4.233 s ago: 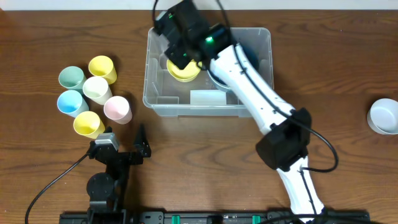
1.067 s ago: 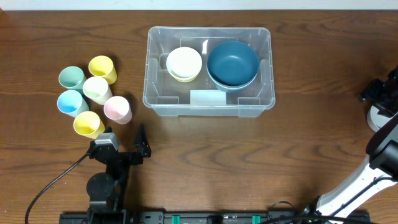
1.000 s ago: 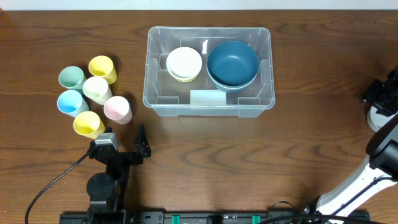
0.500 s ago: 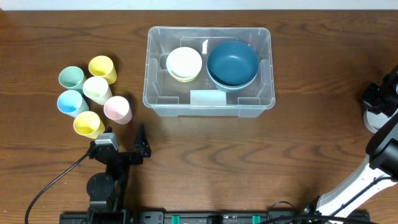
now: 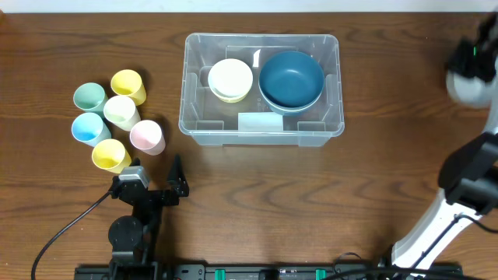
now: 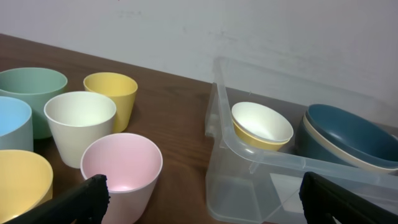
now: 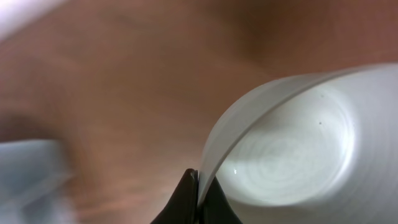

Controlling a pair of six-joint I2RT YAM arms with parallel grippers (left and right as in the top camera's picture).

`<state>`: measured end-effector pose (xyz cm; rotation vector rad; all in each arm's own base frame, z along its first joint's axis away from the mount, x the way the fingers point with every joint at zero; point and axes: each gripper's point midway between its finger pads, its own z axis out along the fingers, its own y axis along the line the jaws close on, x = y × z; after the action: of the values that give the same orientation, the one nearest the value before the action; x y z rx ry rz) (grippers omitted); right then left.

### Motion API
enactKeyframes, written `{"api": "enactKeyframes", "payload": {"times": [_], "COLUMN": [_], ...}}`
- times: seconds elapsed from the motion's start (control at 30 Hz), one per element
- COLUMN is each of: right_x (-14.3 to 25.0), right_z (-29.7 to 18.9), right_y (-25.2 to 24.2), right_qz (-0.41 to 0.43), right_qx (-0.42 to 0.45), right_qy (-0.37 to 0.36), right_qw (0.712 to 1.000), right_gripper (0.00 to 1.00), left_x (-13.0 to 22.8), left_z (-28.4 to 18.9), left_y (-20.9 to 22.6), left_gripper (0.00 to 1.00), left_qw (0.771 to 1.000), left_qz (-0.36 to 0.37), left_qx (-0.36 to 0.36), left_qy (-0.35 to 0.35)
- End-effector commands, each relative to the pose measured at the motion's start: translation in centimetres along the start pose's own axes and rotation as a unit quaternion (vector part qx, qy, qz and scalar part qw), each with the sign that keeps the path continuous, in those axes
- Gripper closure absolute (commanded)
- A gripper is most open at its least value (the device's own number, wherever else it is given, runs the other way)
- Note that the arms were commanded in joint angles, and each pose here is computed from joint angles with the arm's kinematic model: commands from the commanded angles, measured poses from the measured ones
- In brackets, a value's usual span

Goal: Pack container
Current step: 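Return the right gripper to the white bowls and grasp another, then carry the second white bowl into the bin onto the stack, release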

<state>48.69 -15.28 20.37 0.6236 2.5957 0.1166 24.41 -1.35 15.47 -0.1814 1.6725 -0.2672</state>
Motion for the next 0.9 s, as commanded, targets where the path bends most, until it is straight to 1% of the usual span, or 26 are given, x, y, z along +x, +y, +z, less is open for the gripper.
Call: {"api": "enactKeyframes", "payload": {"times": [0.0, 0.1, 0.2, 0.3, 0.43, 0.5, 0.63, 0.73, 0.87], "right_x": [-1.7, -0.4, 3.4, 8.4, 14.6, 17.5, 21.5, 23.4, 24.8], "right_z": [-6.1, -10.6, -13.1, -13.9, -13.7, -13.2, -11.4, -8.9, -5.0], "right_y": [9.9, 18.1, 26.4, 33.4, 40.2, 42.7, 45.8, 46.7, 46.6], "right_qz": [-0.080, -0.167, -0.259, -0.338, -0.412, -0.437, -0.475, -0.488, -0.497], "right_qx": [-0.107, -0.161, -0.210, -0.228, -0.217, -0.207, -0.196, -0.187, -0.170], "right_qy": [-0.063, -0.103, -0.120, -0.127, -0.145, -0.154, -0.159, -0.146, -0.115], "right_qw": [0.989, 0.967, 0.935, 0.904, 0.873, 0.861, 0.843, 0.840, 0.843], "right_gripper": [0.99, 0.99, 0.97, 0.96, 0.96, 0.96, 0.96, 0.96, 0.97], "left_x": [1.6, 1.6, 1.6, 1.6, 1.6, 1.6, 1.6, 1.6, 1.6], "left_z": [0.1, 0.1, 0.1, 0.1, 0.1, 0.1, 0.1, 0.1, 0.1], "left_y": [0.2, 0.2, 0.2, 0.2, 0.2, 0.2, 0.2, 0.2, 0.2], "left_gripper": [0.02, 0.02, 0.02, 0.02, 0.02, 0.02, 0.02, 0.02, 0.02], "left_qw": [1.000, 1.000, 1.000, 1.000, 1.000, 1.000, 1.000, 1.000, 1.000], "left_qz": [0.000, 0.000, 0.000, 0.000, 0.000, 0.000, 0.000, 0.000, 0.000], "left_qx": [0.000, 0.000, 0.000, 0.000, 0.000, 0.000, 0.000, 0.000, 0.000], "left_qy": [0.022, 0.022, 0.022, 0.022, 0.022, 0.022, 0.022, 0.022, 0.022]}}
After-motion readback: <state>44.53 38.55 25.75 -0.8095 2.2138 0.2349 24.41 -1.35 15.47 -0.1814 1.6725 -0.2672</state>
